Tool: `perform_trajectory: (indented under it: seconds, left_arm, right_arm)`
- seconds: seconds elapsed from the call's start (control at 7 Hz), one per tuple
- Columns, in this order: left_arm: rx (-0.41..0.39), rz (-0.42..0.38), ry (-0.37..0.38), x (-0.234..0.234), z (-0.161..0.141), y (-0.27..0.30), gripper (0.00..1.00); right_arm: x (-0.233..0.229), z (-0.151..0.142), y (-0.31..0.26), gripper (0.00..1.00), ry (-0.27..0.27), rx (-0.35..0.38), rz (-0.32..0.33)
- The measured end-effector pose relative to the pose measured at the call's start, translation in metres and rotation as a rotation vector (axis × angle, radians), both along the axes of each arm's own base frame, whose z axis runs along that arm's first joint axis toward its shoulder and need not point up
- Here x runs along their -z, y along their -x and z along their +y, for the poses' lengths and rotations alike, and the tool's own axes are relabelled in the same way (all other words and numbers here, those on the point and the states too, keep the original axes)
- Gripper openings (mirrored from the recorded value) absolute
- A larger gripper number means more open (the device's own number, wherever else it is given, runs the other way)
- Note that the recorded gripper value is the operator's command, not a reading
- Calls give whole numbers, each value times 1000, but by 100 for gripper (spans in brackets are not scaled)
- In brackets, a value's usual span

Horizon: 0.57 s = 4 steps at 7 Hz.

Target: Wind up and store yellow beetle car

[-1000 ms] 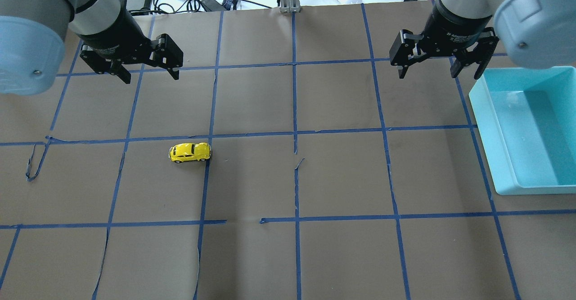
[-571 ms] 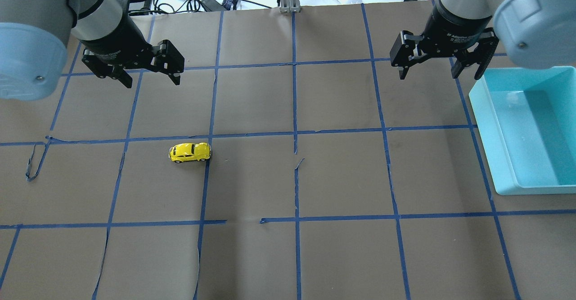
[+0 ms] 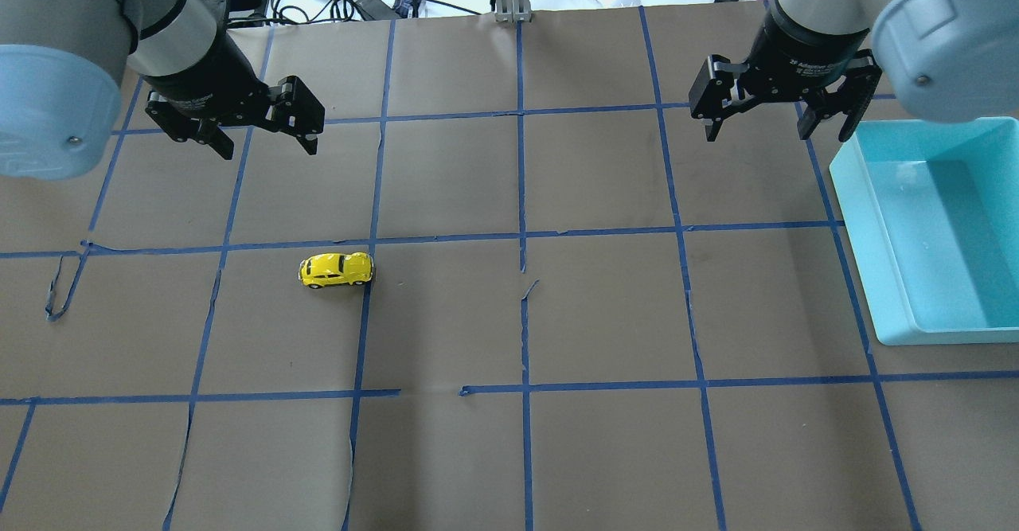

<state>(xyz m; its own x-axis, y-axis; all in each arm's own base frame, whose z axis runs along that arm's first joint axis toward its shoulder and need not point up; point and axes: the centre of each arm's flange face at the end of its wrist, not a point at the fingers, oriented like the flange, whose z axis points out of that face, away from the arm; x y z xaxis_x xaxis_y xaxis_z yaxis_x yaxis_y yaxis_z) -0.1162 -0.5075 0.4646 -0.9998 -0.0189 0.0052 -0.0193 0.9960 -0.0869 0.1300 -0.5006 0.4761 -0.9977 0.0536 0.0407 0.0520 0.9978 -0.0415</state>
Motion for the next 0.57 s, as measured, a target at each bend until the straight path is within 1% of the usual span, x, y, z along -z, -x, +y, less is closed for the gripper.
perform_trajectory:
  seconds: [0.57]
  left_arm:
    - [9, -4, 1, 2, 0, 0, 100]
  right_arm:
    - [1, 0, 0, 100, -4, 0, 0]
